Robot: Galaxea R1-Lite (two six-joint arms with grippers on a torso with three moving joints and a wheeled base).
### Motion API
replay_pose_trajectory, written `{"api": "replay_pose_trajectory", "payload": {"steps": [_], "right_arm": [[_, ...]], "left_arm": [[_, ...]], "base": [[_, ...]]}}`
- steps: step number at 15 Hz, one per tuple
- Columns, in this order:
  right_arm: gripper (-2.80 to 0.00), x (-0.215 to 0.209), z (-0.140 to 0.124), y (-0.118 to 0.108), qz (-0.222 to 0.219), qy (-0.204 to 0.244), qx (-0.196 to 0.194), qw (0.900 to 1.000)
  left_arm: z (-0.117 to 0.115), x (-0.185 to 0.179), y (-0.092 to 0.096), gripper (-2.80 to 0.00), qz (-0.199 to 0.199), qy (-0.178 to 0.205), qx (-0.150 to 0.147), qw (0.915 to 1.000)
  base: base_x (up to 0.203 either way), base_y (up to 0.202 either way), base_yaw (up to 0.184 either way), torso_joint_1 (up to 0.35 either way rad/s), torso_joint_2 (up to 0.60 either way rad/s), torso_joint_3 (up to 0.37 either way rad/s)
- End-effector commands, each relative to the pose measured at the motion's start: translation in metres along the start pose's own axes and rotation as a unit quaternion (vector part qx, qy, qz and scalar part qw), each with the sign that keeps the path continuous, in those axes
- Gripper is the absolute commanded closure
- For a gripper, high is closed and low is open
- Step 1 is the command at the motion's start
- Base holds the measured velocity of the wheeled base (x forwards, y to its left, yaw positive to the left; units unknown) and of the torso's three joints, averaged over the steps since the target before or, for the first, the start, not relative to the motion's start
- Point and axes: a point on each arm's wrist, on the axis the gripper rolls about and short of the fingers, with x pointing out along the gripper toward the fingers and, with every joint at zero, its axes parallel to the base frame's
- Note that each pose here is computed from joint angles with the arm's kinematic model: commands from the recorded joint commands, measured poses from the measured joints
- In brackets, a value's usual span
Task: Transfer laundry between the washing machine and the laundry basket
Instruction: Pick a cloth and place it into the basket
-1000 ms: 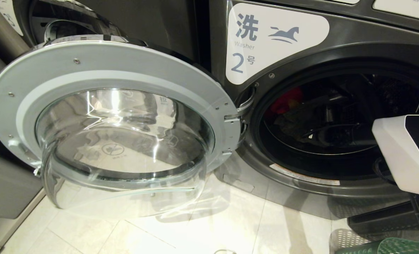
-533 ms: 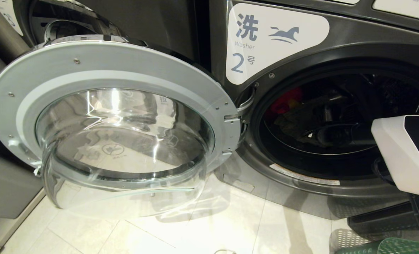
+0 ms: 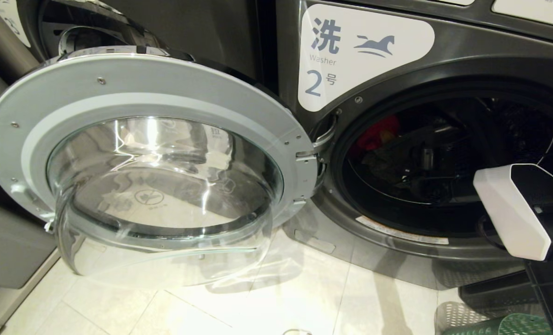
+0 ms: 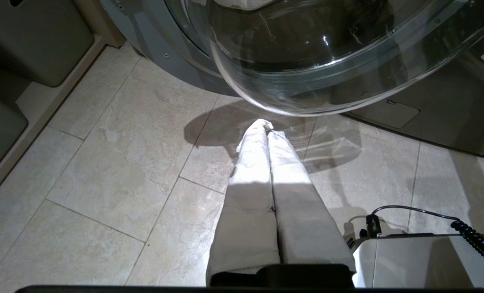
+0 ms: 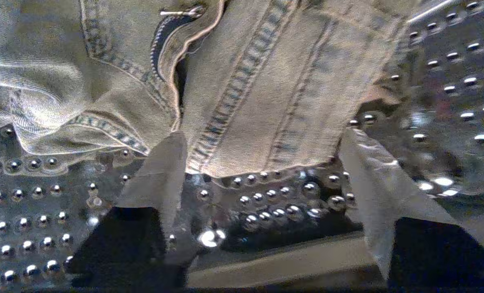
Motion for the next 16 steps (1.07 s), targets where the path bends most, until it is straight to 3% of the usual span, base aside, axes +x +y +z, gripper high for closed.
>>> {"api": "replay_pose_trajectory", "payload": {"steps": [1,6,16], "right_arm": [[-2.80,0.011,-0.020,0.000,0.000,-0.005,0.003,1.000],[-2.80,0.023,-0.033,-0.007,-0.010,-0.014,0.013,1.000],[-2.80,0.035,-0.032,-0.026,-0.030,-0.013,0.024,0.999]], "left_arm": [[0.000,0.000,0.000,0.00,0.000,0.001,0.000,1.0000],[0.000,0.000,0.000,0.00,0.000,0.001,0.000,1.0000],[0.000,0.000,0.000,0.00,0.000,0.001,0.000,1.0000]], "base": [[0.000,0.000,0.000,0.000,0.00,0.000],[0.000,0.000,0.000,0.000,0.00,0.000],[0.000,0.000,0.000,0.000,0.00,0.000]]}}
